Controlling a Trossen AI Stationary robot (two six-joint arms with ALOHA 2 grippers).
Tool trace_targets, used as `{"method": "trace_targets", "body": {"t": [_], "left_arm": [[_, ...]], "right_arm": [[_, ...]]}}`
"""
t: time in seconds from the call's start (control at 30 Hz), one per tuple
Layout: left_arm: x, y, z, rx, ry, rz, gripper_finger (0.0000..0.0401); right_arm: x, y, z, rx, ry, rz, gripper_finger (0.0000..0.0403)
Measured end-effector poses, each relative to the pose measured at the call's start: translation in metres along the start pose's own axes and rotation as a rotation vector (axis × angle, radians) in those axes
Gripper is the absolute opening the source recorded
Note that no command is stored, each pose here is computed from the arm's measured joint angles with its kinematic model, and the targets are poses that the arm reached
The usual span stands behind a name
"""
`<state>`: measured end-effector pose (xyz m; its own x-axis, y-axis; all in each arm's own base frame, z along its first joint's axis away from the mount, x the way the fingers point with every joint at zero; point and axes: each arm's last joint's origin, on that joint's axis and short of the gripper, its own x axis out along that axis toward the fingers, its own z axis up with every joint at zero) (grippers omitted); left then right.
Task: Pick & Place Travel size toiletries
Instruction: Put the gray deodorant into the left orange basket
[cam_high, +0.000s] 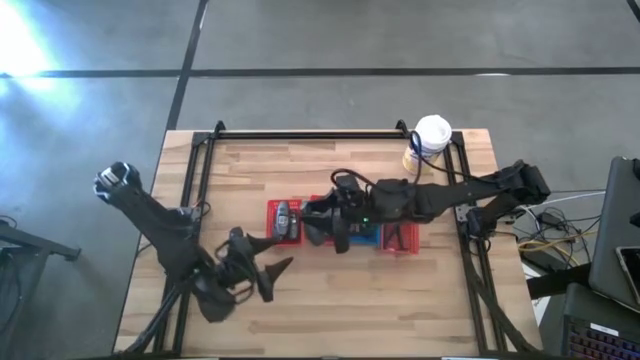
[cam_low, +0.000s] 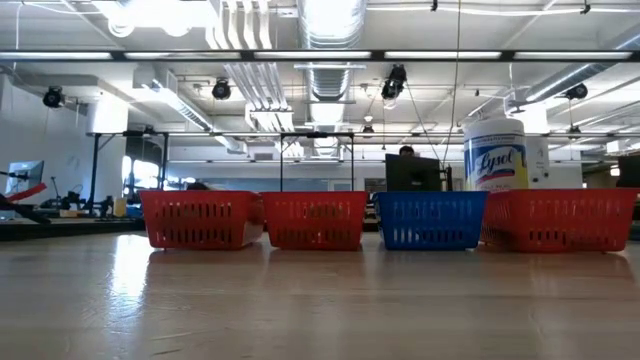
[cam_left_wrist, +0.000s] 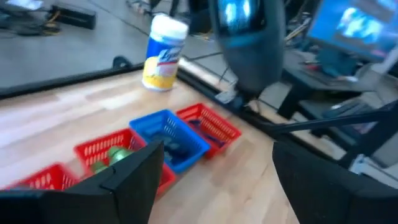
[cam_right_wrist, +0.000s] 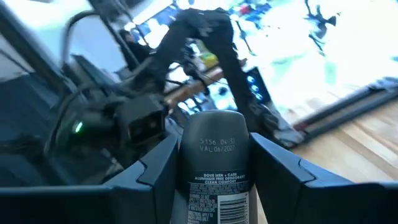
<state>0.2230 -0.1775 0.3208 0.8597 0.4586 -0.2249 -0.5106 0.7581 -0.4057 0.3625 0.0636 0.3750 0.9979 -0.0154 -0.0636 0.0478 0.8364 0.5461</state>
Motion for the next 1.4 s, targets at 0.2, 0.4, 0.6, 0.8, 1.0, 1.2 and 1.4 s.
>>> {"method": "trace_targets", "body": {"t": [0.2,0.4,0.6,0.8,1.0,1.2,1.4], "left_arm": [[-0.001,0.01,0.041,0.004,-0.048,-0.02,0.0308],[0.018,0.013,0.058,0.086,0.027,-0.132,0.0337],[0.035,0.019,0.061,0.13,0.049,-0.114,0.0339],[0.036,0.022,0.069,0.099,0.054,-0.146,0.0338],[0.037,0.02,0.074,0.065,0.039,-0.179,0.0339],[0.038,0.021,0.076,0.059,0.032,-0.175,0.0337],[0.04,0.021,0.077,0.072,0.029,-0.181,0.0335]], "right_arm": [[0.0,0.004,0.006,-0.018,-0.049,0.061,0.0163],[0.001,0.001,0.007,-0.079,-0.056,0.053,0.0163],[0.001,0.001,0.007,-0.112,-0.043,0.07,0.0164],[0.002,0.001,0.008,-0.131,-0.062,0.076,0.0164],[0.013,-0.004,0.006,-0.127,-0.103,0.075,0.0164],[0.02,-0.004,0.003,-0.097,-0.135,0.089,0.0164],[0.024,-0.004,0.002,-0.072,-0.152,0.095,0.0164]]}}
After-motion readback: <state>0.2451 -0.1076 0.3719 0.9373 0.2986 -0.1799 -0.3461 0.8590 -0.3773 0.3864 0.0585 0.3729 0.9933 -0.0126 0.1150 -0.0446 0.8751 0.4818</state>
